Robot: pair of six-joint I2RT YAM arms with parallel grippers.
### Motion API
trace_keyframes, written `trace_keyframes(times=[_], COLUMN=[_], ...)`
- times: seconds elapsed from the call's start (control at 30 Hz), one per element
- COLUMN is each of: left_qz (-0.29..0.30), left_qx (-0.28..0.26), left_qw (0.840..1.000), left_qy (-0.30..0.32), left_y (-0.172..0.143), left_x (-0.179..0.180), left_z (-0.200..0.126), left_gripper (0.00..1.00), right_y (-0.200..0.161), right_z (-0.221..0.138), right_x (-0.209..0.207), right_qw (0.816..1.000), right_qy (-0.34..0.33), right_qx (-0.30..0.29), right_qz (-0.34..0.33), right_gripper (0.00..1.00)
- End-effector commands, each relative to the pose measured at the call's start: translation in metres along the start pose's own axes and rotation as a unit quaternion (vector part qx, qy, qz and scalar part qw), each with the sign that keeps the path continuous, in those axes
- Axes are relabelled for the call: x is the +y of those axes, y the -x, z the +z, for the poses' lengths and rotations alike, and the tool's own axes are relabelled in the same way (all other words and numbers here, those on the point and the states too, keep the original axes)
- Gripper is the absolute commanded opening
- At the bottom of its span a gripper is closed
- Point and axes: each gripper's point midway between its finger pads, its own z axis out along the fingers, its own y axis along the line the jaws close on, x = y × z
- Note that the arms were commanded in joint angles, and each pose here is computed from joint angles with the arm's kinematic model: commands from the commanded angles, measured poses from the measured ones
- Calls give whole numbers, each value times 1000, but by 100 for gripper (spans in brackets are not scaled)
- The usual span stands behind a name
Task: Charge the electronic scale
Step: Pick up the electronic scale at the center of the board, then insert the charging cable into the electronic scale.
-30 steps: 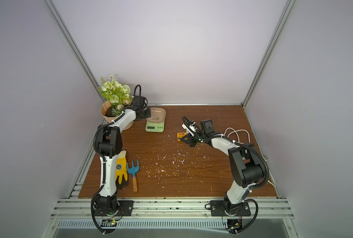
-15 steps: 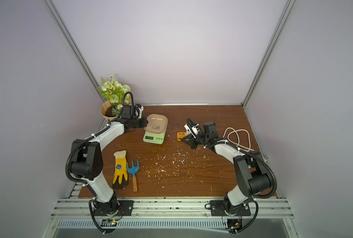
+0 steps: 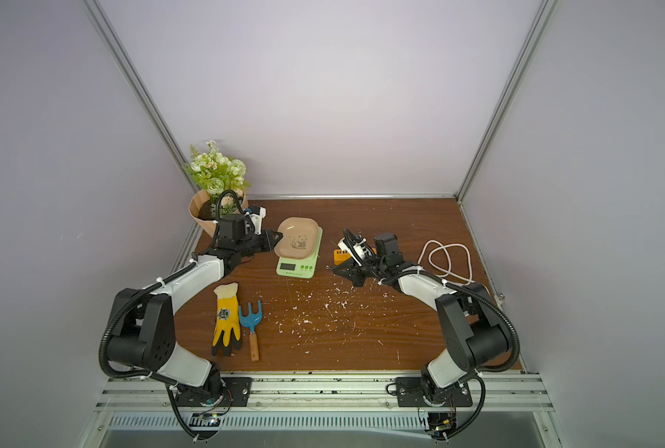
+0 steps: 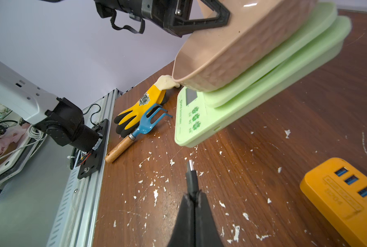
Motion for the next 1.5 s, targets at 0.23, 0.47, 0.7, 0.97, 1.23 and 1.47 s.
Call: trace_keyframes(times=[0.23,0.47,0.7,0.97,1.23,1.47], left_qz=[24,32,40,41,43,43], left_qx=[-50,-42,-43,-50,-51,-48], left_qw=[994,994,993,992,991,992], left_qy=[-93,-94,-100,-107,-112,-111], left_y=[31,26,28,29,29,27], left_x=[-52,-56,-61,-65,-69,-68], left_z=[-11,-10,-11,-14,-15,-14], left_gripper=[0,0,0,0,0,0], right_y=[16,18,24,35,38,41], right_z=[12,11,11,11,12,9], right_x=[3,2,3,3,-3,-4], right_qw=[998,997,998,998,998,998], right_qy=[-7,-20,-18,-15,-28,-36], right_qx=[1,3,-4,-25,-26,-30], right_qz=[-54,-68,-68,-55,-48,-50], right_gripper=[0,0,0,0,0,0])
